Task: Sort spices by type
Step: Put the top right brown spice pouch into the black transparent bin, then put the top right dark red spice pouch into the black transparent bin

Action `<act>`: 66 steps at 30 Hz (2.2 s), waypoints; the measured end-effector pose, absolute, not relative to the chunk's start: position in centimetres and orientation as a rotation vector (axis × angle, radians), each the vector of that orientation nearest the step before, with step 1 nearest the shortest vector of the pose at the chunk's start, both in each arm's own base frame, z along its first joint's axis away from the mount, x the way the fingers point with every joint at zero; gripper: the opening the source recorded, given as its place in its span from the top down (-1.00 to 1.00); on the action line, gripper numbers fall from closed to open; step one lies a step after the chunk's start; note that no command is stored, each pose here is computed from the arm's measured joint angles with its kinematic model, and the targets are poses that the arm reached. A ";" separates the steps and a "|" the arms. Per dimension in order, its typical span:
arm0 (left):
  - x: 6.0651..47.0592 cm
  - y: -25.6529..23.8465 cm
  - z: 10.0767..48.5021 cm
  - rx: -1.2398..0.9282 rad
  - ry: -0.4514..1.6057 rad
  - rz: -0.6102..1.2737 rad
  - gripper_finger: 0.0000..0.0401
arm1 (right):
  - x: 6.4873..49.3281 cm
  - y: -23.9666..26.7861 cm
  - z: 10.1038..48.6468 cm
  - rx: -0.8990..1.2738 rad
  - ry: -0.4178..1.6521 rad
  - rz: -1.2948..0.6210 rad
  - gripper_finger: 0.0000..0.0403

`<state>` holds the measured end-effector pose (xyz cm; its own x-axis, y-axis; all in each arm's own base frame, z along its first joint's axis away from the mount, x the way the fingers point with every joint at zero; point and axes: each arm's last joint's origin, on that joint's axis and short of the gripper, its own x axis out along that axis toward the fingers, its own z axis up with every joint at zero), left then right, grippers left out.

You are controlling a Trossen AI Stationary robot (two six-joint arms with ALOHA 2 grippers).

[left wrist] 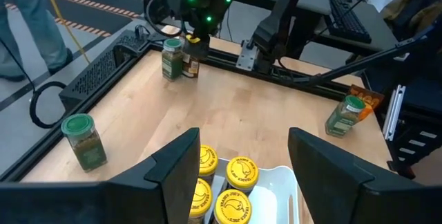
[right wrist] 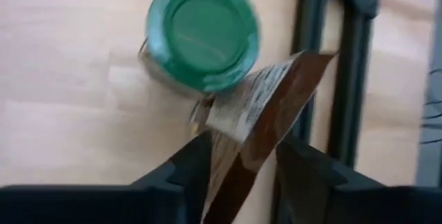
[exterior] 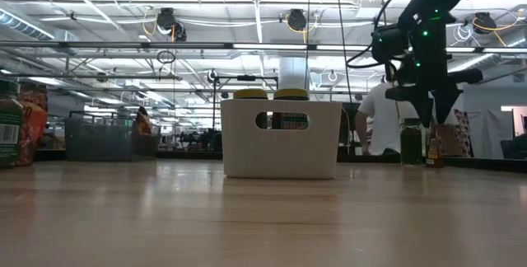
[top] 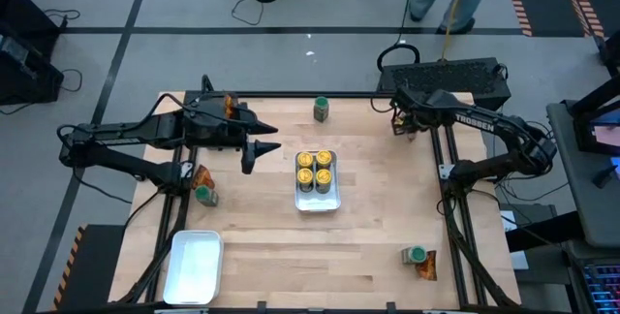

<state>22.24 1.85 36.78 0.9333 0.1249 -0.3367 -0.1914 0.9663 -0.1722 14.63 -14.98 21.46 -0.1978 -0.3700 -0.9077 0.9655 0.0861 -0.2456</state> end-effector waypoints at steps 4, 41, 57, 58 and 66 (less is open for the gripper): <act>22.2 1.9 36.8 -0.205 0.330 0.163 -0.11 | 14.8 -15.2 21.5 0.675 1.138 -1.422 0.61; 22.2 1.9 36.8 -0.151 0.335 0.154 -0.11 | 14.7 -12.8 28.7 0.739 1.132 -1.173 0.83; 22.2 1.9 36.8 -0.153 0.335 0.154 -0.11 | 13.8 -13.4 22.7 0.756 1.183 -1.205 -0.18; 22.2 1.9 36.8 -0.153 0.335 0.154 -0.11 | 13.8 -13.5 22.2 0.753 1.166 -1.203 -0.20; 22.2 1.9 36.8 -0.162 0.334 0.156 -0.11 | 13.3 -13.0 18.7 0.769 1.160 -1.214 -0.18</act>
